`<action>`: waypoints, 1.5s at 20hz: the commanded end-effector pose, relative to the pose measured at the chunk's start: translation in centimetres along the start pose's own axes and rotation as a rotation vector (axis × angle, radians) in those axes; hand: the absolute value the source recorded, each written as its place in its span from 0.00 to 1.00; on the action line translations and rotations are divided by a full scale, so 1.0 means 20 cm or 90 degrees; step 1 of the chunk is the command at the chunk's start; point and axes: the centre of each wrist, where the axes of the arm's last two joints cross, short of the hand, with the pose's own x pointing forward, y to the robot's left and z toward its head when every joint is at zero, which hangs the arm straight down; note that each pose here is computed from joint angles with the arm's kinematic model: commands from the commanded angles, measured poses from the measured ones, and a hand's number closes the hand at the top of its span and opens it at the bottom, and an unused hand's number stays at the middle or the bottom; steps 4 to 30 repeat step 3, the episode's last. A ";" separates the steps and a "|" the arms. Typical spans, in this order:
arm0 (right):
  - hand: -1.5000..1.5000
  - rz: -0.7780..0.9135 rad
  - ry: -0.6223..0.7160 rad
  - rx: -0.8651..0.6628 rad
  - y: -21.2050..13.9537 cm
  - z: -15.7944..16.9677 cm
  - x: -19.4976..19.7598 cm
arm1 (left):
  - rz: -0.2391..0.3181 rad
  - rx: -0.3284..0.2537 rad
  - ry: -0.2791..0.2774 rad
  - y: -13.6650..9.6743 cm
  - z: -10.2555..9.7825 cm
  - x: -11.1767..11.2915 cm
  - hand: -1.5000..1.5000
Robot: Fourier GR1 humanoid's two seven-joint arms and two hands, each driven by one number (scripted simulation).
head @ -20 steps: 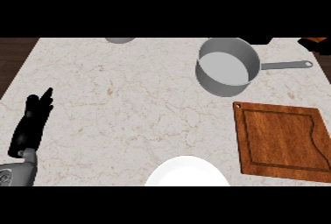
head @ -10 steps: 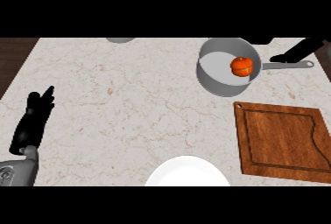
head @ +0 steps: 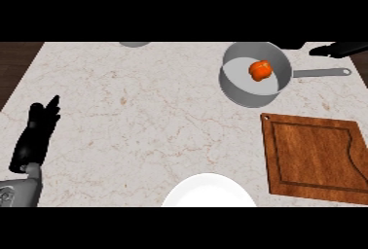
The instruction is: Pick the squash from the cutting board and place it in the pot
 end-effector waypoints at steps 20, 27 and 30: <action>0.00 -0.067 -0.003 -0.114 -0.29 0.14 -0.03 | -0.006 0.003 0.001 0.01 -0.01 -0.07 0.50; 0.00 -0.067 -0.003 -0.114 -0.29 0.14 -0.03 | -0.006 0.003 0.001 0.01 -0.01 -0.07 0.50; 0.00 -0.067 -0.003 -0.114 -0.29 0.14 -0.03 | -0.006 0.003 0.001 0.01 -0.01 -0.07 0.50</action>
